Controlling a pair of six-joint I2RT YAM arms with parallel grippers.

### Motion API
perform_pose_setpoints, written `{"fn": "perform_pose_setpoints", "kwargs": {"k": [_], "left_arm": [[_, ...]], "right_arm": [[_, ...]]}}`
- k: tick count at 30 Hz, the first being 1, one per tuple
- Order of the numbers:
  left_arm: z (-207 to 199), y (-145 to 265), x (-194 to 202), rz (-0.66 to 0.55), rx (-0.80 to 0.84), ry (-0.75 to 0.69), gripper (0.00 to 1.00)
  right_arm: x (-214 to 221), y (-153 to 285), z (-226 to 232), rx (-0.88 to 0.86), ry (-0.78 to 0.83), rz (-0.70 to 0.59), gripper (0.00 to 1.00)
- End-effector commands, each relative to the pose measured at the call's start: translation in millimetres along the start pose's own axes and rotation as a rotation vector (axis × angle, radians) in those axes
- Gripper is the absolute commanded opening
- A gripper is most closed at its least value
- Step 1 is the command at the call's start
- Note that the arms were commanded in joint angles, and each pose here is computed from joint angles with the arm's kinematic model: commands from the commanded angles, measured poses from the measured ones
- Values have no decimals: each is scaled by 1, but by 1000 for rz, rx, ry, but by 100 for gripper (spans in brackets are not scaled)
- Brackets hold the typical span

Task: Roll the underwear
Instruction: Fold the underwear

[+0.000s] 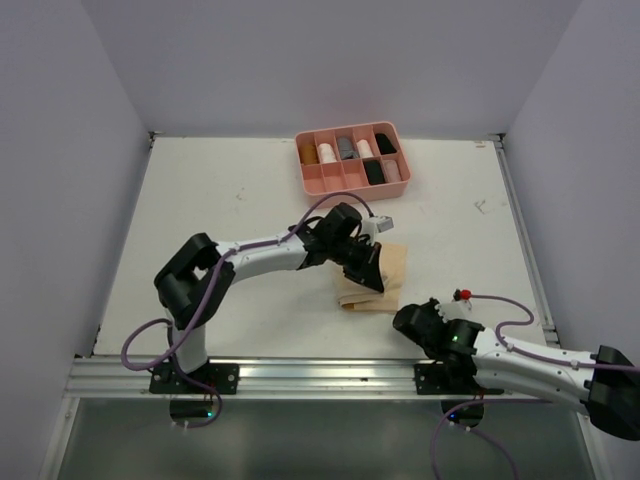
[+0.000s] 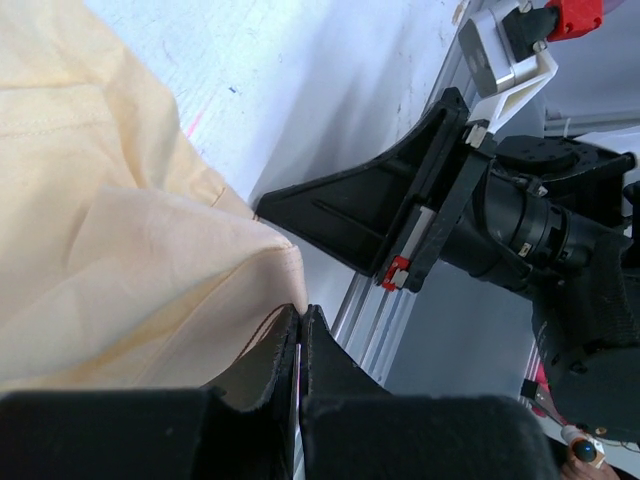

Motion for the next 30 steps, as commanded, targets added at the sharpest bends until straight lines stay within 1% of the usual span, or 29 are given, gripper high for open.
{"fn": "perform_pose_setpoints", "kwargs": {"k": [1, 7, 14, 30], "left_arm": [[-21, -11, -19, -51, 51, -41, 0], [-22, -29, -17, -36, 63, -44, 0], [-6, -47, -13, -15, 42, -38, 0], [15, -71, -4, 27, 30, -30, 0]], "right_arm": [[-3, -5, -16, 33, 37, -20, 0], [-3, -5, -17, 25, 31, -15, 0], [-4, -6, -18, 27, 33, -18, 0], [-4, -5, -16, 19, 24, -16, 0]]}}
Point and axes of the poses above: each gripper's point midway between its finger pads, its own y axis back along the fingers, its own z axis along the line the jaws close on, x = y × z, the point moved 3 cm from there along y, back along the fingers, and after that the axes turned 3 degrees about -y, right-handed, at the moved point
